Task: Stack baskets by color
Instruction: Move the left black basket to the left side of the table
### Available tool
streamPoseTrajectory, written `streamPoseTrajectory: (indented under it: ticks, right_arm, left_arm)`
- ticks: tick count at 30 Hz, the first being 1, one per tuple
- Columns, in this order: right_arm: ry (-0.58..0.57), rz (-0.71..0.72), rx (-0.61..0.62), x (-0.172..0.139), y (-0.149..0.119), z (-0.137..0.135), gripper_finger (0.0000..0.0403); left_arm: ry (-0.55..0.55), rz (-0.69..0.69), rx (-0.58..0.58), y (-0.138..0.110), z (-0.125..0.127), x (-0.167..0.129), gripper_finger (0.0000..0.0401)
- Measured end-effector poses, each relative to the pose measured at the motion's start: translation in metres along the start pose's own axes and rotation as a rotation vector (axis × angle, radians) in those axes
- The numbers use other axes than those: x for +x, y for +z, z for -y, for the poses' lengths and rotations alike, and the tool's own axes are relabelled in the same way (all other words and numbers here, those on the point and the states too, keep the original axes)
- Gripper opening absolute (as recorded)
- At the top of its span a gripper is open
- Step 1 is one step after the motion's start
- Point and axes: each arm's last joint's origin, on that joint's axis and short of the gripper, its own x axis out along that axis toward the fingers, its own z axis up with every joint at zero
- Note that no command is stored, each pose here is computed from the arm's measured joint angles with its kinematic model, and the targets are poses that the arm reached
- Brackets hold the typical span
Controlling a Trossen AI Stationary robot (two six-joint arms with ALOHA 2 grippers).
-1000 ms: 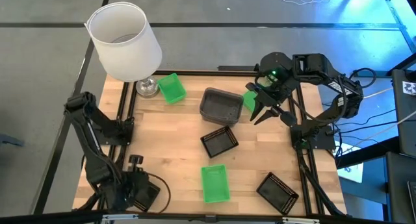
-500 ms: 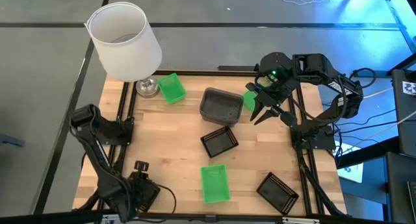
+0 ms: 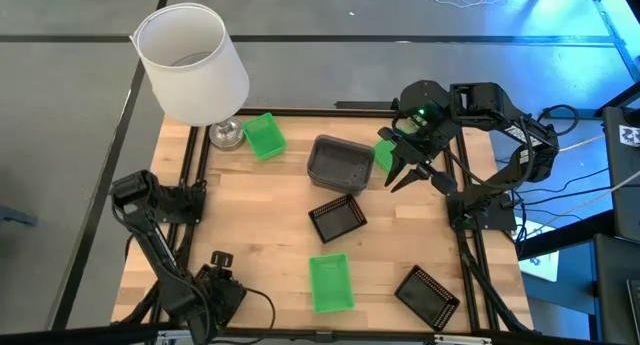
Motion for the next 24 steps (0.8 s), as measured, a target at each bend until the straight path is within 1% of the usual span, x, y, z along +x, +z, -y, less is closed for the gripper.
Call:
streamPoseTrajectory:
  ticks: [9,24]
  right_arm:
    - [0.0,0.0,0.001,0.0,0.0,0.0,0.0081]
    - [0.0,0.0,0.003,0.0,0.0,0.0,0.0081]
  left_arm:
    - [0.026,-0.023,0.002,-0.003,0.002,0.016,0.0115]
    - [0.043,0.025,-0.02,0.0,0.001,0.018,0.0115]
